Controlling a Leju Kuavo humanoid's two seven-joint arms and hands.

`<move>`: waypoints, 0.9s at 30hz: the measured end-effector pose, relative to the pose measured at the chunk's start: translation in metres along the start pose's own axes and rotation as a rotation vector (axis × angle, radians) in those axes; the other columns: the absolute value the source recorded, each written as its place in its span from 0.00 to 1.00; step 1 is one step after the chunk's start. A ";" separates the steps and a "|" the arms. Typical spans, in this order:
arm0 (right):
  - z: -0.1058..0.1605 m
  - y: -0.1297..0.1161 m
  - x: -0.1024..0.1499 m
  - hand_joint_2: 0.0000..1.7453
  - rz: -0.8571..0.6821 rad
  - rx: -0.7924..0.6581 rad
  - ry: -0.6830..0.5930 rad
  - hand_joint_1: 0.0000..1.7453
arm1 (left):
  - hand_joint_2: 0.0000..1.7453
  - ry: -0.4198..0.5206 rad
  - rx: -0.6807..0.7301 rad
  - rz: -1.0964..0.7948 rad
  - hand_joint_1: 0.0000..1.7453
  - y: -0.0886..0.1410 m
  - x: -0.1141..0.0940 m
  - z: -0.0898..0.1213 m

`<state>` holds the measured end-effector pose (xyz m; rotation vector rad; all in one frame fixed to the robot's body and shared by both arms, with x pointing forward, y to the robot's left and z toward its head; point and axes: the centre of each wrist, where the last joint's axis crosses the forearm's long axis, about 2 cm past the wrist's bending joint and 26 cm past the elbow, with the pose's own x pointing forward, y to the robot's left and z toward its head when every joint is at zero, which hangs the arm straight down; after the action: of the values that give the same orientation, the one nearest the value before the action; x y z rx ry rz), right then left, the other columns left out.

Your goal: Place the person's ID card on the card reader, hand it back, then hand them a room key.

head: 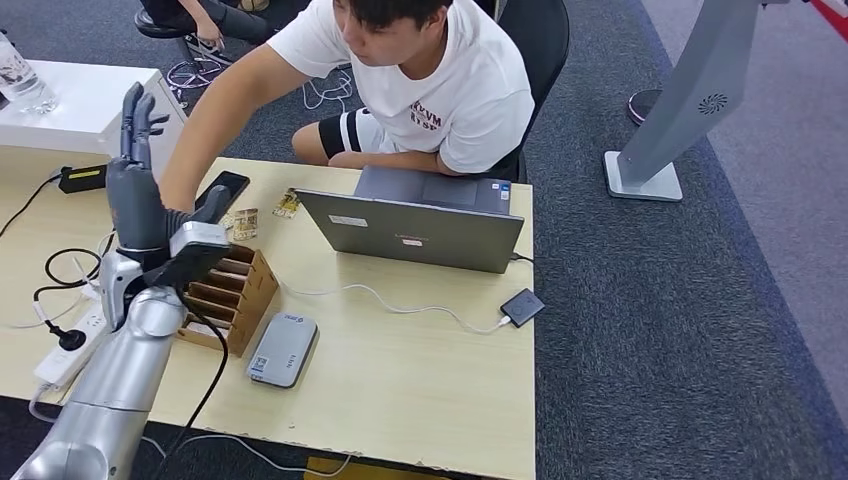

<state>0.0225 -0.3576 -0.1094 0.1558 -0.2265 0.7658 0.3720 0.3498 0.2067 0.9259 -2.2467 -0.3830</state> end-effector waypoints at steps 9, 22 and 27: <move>0.001 0.007 -0.008 1.00 -0.001 -0.004 0.000 0.00 | 0.00 0.252 0.352 0.867 0.00 0.108 -0.062 0.092; 0.001 0.007 -0.008 1.00 0.018 -0.021 0.032 0.00 | 0.25 0.870 1.051 0.468 0.00 0.279 -0.114 0.305; 0.001 0.004 -0.005 1.00 0.018 -0.011 0.052 0.00 | 0.50 1.252 1.246 0.479 0.00 0.215 -0.085 0.400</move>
<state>0.0154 -0.3583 -0.1099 0.1239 -0.1827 0.7852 0.0343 0.5678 -0.0213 0.7171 -1.1956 1.5336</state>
